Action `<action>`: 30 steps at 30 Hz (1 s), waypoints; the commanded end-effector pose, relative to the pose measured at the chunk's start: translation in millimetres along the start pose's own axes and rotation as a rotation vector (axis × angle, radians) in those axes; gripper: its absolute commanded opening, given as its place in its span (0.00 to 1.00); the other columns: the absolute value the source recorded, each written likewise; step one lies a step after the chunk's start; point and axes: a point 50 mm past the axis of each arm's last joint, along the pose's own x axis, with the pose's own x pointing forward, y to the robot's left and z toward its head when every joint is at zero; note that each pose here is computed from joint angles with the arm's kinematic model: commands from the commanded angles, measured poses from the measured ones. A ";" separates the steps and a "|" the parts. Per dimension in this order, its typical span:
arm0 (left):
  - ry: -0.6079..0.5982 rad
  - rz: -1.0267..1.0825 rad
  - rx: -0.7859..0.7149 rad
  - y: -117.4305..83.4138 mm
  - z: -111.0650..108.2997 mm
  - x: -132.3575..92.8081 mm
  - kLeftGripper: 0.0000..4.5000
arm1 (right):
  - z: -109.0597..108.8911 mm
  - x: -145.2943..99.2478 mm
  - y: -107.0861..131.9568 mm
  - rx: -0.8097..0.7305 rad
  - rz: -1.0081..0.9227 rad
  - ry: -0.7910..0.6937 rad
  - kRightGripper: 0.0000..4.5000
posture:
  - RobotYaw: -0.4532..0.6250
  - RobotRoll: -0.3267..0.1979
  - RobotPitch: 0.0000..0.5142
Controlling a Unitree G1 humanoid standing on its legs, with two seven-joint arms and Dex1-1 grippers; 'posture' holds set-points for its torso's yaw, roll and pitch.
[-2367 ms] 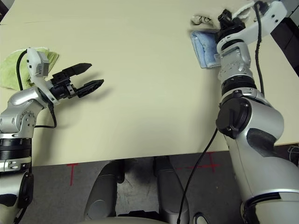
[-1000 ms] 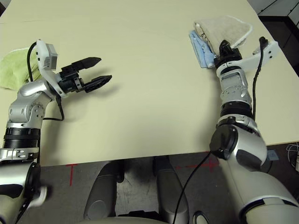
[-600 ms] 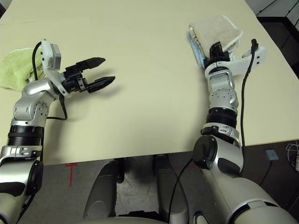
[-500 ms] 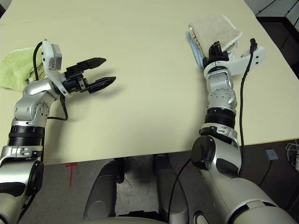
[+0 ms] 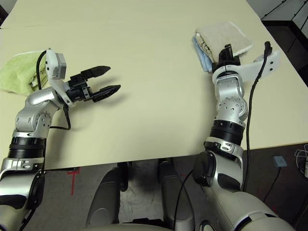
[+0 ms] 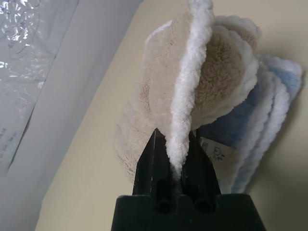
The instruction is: Fold the towel and set it aside.
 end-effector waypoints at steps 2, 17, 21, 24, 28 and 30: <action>0.007 -0.033 0.002 -1.0 -1.1 -3.3 1.00 | 0.3 -0.9 -8.4 -0.012 -0.019 -0.001 0.00 | 0.39 0.62 0.46; 0.027 -0.069 0.000 -3.0 -0.7 -4.5 1.00 | -25.1 1.6 -5.3 0.014 -0.041 0.118 0.88 | 0.40 0.62 0.47; 0.026 -0.068 0.000 -3.1 0.3 -4.4 1.00 | -23.6 -1.1 -2.4 0.006 -0.024 0.150 0.99 | 0.40 0.62 0.47; 0.025 -0.068 -0.001 -3.4 -0.2 -3.6 1.00 | -16.0 -8.2 0.5 -0.036 -0.019 0.190 0.99 | 0.38 0.62 0.46; 0.022 -0.069 -0.004 -2.9 -0.5 -2.9 1.00 | -1.0 -28.6 4.9 -0.195 -0.058 0.299 0.99 | 0.38 0.62 0.45; 0.020 -0.068 -0.008 -2.2 -0.4 -2.8 1.00 | 7.0 -40.6 9.2 -0.262 -0.054 0.337 0.99 | 0.36 0.62 0.45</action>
